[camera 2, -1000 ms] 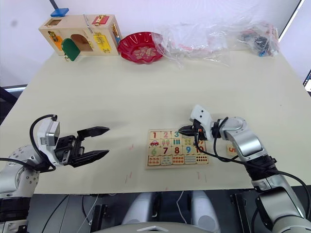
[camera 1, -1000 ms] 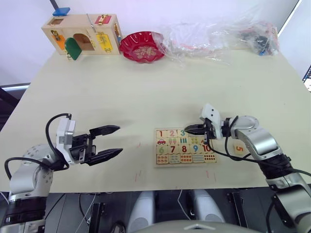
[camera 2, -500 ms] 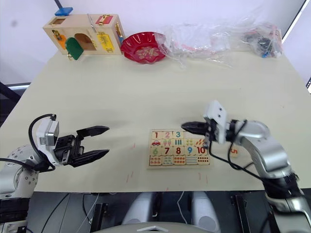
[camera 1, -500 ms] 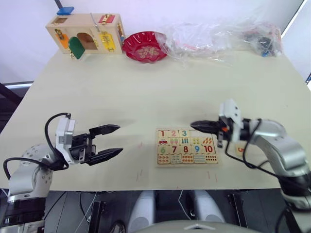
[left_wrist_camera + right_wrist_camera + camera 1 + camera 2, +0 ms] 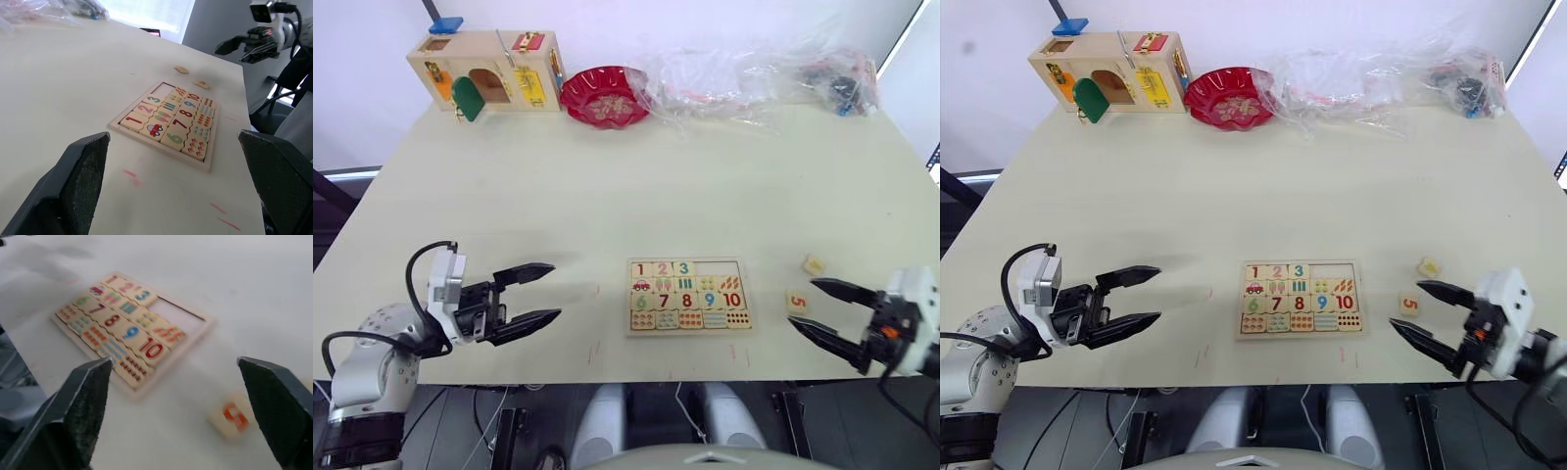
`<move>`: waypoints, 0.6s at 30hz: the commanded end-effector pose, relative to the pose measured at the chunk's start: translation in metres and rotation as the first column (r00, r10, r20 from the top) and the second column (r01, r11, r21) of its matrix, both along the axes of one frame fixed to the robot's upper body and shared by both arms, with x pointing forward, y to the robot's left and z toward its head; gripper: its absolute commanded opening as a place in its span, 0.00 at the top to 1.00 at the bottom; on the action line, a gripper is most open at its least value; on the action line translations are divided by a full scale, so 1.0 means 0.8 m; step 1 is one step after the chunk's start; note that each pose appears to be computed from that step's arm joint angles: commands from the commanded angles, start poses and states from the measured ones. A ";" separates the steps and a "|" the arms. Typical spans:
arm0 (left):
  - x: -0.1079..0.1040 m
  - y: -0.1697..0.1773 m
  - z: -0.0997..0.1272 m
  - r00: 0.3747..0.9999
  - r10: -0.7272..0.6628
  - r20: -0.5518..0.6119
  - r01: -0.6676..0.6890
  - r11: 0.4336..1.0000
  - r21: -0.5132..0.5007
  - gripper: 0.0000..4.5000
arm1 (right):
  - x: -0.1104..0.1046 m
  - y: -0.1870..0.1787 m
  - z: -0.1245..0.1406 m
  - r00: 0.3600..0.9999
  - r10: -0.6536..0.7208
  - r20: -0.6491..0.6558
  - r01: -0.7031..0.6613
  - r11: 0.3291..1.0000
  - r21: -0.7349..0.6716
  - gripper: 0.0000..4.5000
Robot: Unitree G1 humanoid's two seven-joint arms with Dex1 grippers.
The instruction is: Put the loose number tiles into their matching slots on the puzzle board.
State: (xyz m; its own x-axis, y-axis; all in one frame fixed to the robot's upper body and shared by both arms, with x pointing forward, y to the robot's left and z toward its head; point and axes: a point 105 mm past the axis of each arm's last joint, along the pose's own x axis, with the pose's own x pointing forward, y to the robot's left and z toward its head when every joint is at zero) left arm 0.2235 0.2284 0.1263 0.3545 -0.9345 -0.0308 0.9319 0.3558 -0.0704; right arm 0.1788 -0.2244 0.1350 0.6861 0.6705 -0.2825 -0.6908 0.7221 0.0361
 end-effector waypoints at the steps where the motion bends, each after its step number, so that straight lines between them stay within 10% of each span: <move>1: -0.003 0.010 0.002 0.999 0.031 0.019 -0.032 0.999 0.015 0.00 | -0.020 -0.022 0.011 0.995 -0.095 0.043 0.096 0.995 -0.031 0.03; 18: -0.009 0.022 -0.021 0.999 0.048 -0.014 -0.047 0.998 0.040 0.00 | -0.044 -0.058 -0.012 0.973 -0.231 0.006 0.231 0.970 -0.071 0.03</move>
State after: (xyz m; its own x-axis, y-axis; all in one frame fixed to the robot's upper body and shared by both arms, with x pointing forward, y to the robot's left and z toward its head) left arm 0.2170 0.2466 0.1066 0.4093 -0.9091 -0.0769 0.9053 0.4152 -0.0901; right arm 0.1423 -0.2692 0.1205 0.8083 0.4848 -0.3341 -0.5087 0.8607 0.0181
